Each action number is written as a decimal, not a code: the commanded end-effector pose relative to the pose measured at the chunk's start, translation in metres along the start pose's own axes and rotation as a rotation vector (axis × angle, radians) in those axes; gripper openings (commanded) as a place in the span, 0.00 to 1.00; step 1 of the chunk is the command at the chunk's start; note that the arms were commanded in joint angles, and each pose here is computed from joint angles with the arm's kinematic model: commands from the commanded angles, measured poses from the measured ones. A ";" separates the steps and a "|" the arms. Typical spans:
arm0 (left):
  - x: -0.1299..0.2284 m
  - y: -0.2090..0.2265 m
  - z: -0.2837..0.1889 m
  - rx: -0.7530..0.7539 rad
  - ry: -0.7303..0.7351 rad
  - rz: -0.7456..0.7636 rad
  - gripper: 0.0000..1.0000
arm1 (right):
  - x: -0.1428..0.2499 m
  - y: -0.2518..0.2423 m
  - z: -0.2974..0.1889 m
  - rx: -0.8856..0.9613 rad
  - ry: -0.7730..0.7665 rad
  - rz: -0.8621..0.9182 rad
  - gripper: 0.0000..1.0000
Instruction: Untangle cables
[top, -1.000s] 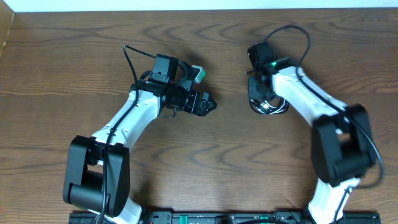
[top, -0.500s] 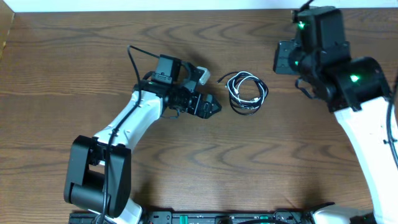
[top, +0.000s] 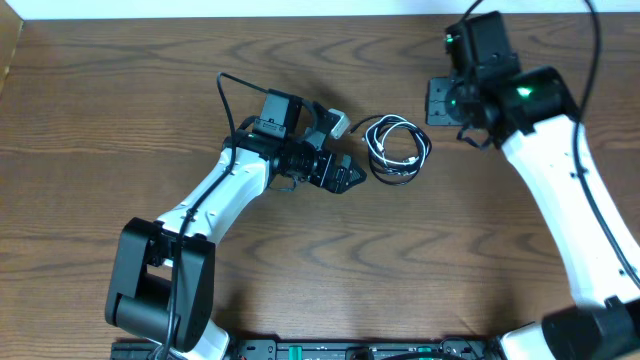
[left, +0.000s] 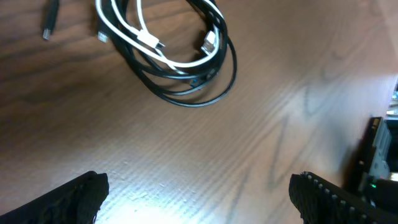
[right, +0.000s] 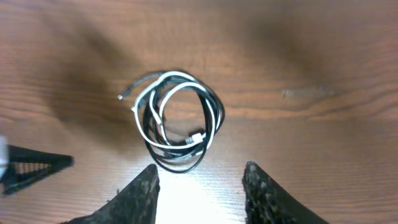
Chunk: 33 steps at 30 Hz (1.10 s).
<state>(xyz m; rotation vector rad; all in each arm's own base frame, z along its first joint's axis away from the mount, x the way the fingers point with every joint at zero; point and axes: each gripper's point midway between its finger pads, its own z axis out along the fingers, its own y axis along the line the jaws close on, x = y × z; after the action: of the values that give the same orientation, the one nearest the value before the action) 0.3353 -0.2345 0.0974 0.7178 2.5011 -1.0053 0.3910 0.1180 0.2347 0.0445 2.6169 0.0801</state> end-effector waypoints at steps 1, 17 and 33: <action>0.003 0.025 -0.002 -0.138 0.003 -0.033 0.98 | 0.015 0.000 0.030 0.013 0.096 -0.071 0.42; 0.009 0.108 -0.046 -0.421 -0.074 -0.360 0.98 | 0.081 0.042 0.122 -0.239 0.424 -0.358 0.32; 0.013 0.108 -0.049 -0.386 -0.066 -0.389 0.98 | 0.108 0.055 0.145 -0.338 0.510 -0.477 0.39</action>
<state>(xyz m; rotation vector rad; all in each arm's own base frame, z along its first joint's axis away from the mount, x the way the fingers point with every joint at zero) 0.3838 -0.1272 0.0691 0.0954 2.7046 -0.5863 0.3766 0.1792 0.0748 -0.7439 2.9734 0.3613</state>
